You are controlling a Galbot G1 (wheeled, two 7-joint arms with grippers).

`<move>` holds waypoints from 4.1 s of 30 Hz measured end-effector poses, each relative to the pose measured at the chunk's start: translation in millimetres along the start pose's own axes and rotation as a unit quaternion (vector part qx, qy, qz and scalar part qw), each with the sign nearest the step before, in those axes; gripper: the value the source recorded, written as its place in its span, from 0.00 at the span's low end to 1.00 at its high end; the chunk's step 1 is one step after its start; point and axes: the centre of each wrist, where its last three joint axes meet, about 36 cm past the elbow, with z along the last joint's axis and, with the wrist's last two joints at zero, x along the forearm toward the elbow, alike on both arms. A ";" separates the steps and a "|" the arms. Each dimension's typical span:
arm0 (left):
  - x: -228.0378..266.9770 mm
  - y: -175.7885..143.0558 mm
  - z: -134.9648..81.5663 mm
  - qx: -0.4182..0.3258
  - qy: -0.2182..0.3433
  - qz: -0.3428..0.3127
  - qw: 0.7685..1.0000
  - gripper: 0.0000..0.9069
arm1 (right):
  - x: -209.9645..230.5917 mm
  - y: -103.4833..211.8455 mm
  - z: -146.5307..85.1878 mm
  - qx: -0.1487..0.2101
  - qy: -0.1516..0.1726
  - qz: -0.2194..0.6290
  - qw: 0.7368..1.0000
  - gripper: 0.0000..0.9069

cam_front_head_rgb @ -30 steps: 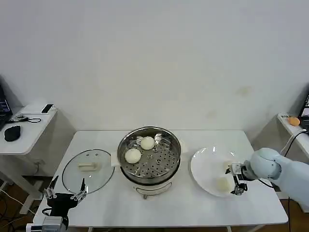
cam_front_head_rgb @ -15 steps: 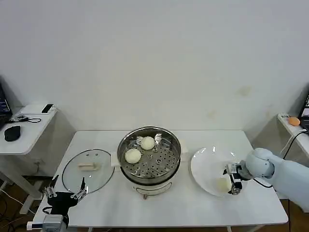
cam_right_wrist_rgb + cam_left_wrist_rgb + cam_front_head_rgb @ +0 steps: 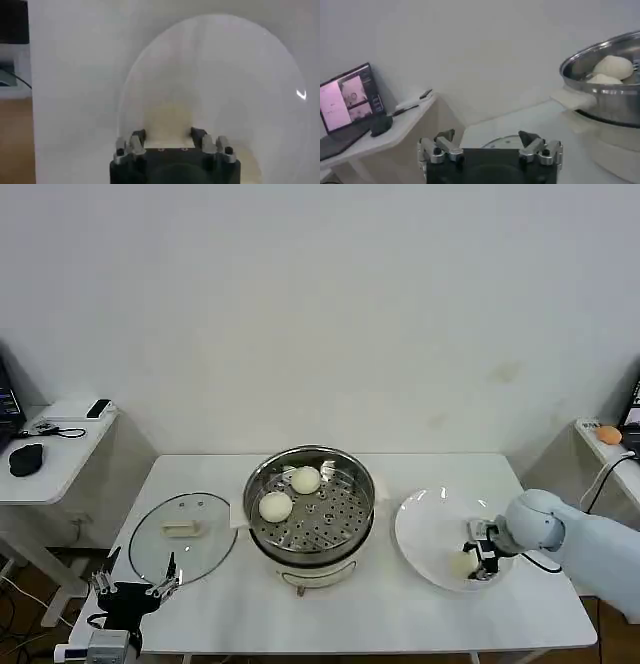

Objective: Take steamed baozi put them in steamer then cover it.

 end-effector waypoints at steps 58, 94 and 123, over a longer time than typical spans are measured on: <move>9.7 12.8 -4.8 0.003 0.000 -0.026 1.000 1.00 | 109.1 -87.4 -304.4 0.374 -0.134 0.012 0.918 0.69; 6.9 13.9 -4.3 0.006 -0.002 -0.029 1.000 1.00 | 98.5 -88.6 -308.0 0.464 -0.146 0.000 0.874 1.00; -4.7 5.0 -9.4 0.006 -0.018 0.003 1.000 1.00 | 127.9 -108.0 -68.8 0.158 -0.064 0.083 0.982 1.00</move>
